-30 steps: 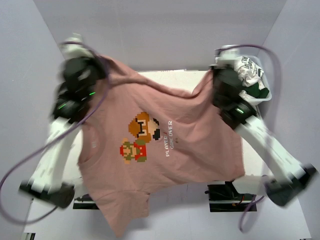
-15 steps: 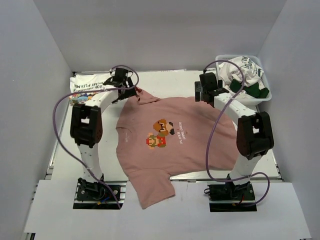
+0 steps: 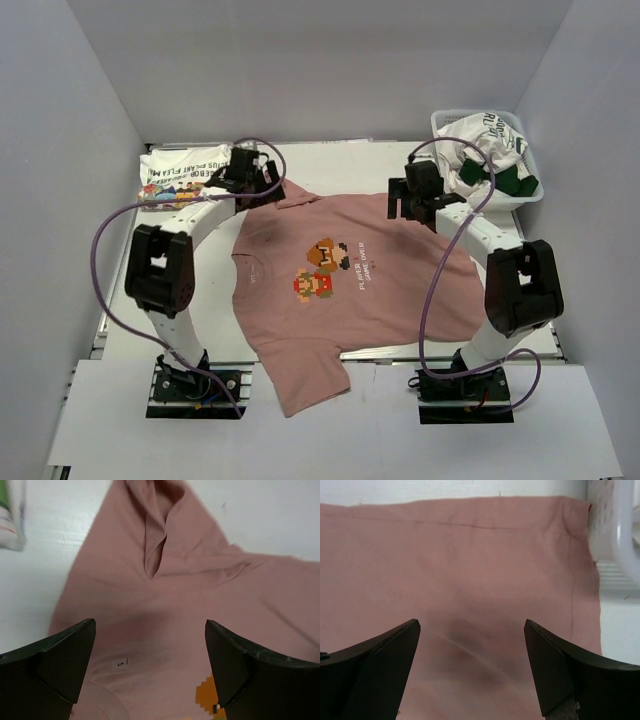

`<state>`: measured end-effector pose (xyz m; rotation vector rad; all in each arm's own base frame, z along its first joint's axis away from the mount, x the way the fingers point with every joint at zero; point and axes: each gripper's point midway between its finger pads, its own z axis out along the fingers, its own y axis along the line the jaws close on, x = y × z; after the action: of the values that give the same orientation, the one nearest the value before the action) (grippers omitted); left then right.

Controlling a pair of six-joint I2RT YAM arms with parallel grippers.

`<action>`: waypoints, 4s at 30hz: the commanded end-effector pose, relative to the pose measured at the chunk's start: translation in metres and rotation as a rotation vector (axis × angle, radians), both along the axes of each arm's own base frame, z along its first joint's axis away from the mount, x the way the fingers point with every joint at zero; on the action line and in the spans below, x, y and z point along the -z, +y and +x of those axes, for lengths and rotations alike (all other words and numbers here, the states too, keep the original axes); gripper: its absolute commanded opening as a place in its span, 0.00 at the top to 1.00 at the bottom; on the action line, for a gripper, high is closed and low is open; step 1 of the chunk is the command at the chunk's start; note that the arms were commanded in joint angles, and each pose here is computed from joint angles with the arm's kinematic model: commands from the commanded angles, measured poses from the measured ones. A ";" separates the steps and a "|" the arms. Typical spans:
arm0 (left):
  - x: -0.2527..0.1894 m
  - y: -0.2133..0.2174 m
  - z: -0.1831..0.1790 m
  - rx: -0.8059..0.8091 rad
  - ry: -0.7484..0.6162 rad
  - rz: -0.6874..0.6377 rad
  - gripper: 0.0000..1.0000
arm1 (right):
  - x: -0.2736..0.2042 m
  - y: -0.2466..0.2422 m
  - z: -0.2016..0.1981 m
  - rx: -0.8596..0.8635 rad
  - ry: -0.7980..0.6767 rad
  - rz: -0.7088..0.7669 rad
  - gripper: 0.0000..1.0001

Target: Fold and stack the t-shirts

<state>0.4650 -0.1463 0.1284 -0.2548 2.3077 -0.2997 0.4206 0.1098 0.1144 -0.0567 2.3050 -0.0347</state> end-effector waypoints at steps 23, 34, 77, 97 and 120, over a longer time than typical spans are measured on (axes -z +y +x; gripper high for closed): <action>0.073 -0.051 0.081 0.064 0.118 0.008 0.78 | 0.059 0.004 -0.021 -0.005 0.139 0.018 0.10; 0.016 -0.083 0.111 0.100 -0.031 -0.119 0.99 | 0.060 0.013 -0.023 -0.034 0.149 0.063 0.10; 0.120 -0.019 -0.029 0.087 0.282 0.002 0.00 | 0.052 -0.012 -0.025 0.041 0.120 0.261 0.10; 0.132 0.026 0.134 0.090 0.209 0.033 0.00 | 0.089 -0.014 0.072 0.104 0.136 0.224 0.10; 0.008 0.033 -0.069 -0.077 0.276 -0.104 0.00 | -0.033 0.018 -0.006 -0.049 -0.098 0.253 0.10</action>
<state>0.4557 -0.1264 0.1163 -0.2568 2.5190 -0.3710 0.4317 0.1282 0.1543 -0.0222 2.1864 0.2742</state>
